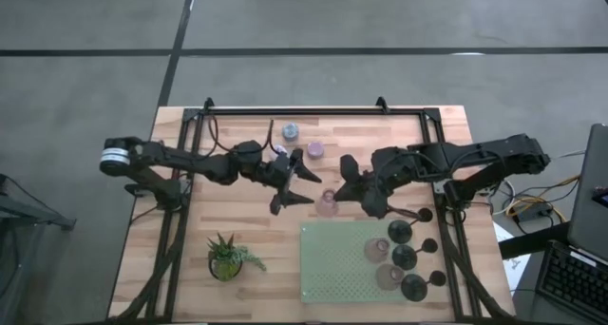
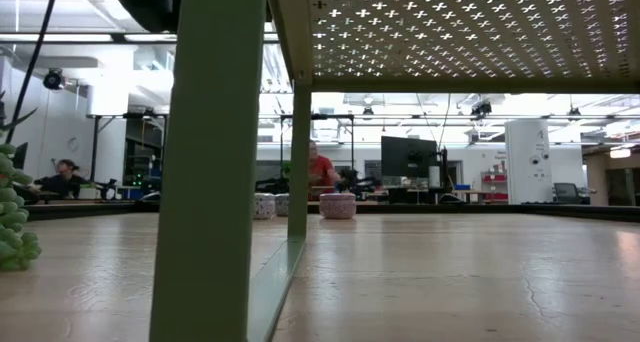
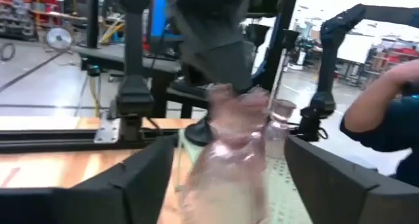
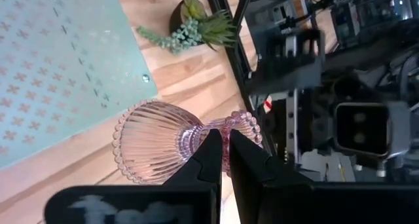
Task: Pick & Place candle stick holders
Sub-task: Put the left pink glass candle holder on the shelf aligned with the other pink glass candle holder
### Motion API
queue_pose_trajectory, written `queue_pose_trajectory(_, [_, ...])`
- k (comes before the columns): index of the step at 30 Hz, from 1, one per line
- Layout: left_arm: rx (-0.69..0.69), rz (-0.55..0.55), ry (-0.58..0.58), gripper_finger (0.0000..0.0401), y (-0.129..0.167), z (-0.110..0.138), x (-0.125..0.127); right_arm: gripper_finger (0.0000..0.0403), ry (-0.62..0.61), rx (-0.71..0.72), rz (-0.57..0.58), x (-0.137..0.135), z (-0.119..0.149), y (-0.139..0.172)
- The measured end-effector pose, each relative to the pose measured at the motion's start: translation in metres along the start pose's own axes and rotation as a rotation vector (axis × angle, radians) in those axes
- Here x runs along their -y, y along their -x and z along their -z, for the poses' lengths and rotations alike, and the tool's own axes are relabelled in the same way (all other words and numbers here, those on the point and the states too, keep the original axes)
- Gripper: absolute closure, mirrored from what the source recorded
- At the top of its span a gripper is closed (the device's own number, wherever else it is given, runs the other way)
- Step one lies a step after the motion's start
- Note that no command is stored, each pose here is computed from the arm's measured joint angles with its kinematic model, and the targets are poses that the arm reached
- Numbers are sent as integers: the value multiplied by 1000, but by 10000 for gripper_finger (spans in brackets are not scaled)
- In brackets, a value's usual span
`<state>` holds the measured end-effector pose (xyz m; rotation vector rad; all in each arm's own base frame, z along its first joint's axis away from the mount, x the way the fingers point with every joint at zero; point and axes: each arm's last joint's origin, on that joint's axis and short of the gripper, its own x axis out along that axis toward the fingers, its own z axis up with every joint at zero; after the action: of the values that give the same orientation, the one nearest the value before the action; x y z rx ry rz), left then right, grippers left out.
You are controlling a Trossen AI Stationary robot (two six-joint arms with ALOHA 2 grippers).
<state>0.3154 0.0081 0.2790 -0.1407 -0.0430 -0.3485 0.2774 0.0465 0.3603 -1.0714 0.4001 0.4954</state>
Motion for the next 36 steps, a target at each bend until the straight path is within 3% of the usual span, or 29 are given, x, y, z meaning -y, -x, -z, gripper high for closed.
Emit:
queue_pose_trajectory(7, [-3,-11,8,65,-15,1,0,392,-3,-31,12,1,1,-7])
queue_pose_trajectory(22, [-61,-47,20,78,-36,8,-3,392,-3,-45,41,3,1,-8])
queue_pose_trajectory(27, [-59,-47,25,124,-36,8,-3,392,-3,-44,43,3,1,-8])
queue_pose_trajectory(36, [-47,-46,64,254,-36,6,-2,392,-105,-44,49,3,1,-8])
